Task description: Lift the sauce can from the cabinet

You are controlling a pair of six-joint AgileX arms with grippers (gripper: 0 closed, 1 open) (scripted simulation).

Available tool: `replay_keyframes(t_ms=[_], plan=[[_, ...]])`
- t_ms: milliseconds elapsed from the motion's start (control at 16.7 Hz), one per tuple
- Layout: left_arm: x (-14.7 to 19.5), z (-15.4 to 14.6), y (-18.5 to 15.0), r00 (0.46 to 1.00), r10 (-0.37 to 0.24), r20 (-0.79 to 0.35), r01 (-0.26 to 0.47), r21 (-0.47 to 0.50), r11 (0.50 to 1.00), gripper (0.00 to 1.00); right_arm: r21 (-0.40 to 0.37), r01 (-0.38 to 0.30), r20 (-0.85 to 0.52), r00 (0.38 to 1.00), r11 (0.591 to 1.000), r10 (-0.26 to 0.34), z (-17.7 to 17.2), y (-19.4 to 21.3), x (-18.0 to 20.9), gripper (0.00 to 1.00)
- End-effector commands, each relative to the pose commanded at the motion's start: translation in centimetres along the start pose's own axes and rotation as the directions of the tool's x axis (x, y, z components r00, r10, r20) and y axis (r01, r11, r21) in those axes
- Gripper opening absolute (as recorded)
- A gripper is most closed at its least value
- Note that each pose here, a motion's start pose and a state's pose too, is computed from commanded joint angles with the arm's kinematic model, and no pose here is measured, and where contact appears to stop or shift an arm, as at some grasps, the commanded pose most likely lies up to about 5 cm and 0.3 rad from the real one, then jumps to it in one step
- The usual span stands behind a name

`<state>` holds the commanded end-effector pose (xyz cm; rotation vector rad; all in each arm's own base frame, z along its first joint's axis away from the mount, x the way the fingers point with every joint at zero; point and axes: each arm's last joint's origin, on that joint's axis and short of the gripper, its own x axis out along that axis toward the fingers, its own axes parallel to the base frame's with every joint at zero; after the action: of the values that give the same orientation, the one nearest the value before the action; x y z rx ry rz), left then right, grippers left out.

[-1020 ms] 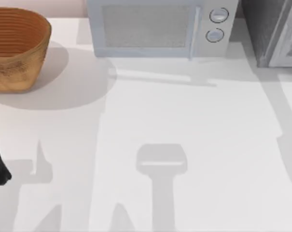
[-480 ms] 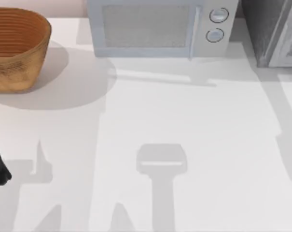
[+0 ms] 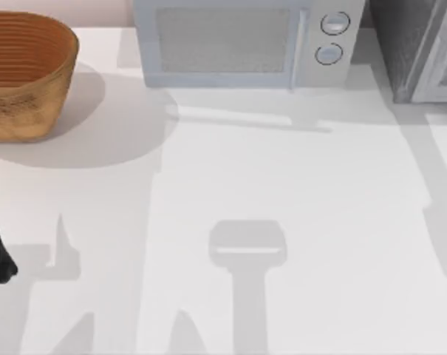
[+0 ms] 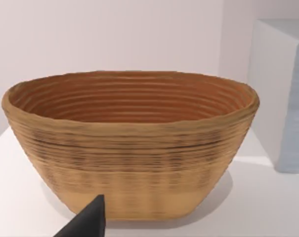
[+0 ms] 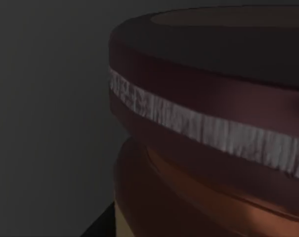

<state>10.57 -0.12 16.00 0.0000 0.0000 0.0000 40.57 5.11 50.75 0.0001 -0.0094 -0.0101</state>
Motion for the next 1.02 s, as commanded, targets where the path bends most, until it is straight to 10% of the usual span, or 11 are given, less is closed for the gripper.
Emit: replay_keyframes(t_ms=[720, 1020], plan=[[0.0, 0.0, 0.0, 1.000, 0.000, 0.000, 0.000, 0.000, 1.000, 1.00, 0.001, -0.001, -0.006, 1.000, 1.000, 0.001, 0.2, 0.2, -0.5, 0.00], [0.0, 0.0, 0.0, 1.000, 0.000, 0.000, 0.000, 0.000, 1.000, 1.00, 0.002, -0.003, -0.005, 1.000, 1.000, 0.003, 3.7, 0.6, -8.2, 0.00]])
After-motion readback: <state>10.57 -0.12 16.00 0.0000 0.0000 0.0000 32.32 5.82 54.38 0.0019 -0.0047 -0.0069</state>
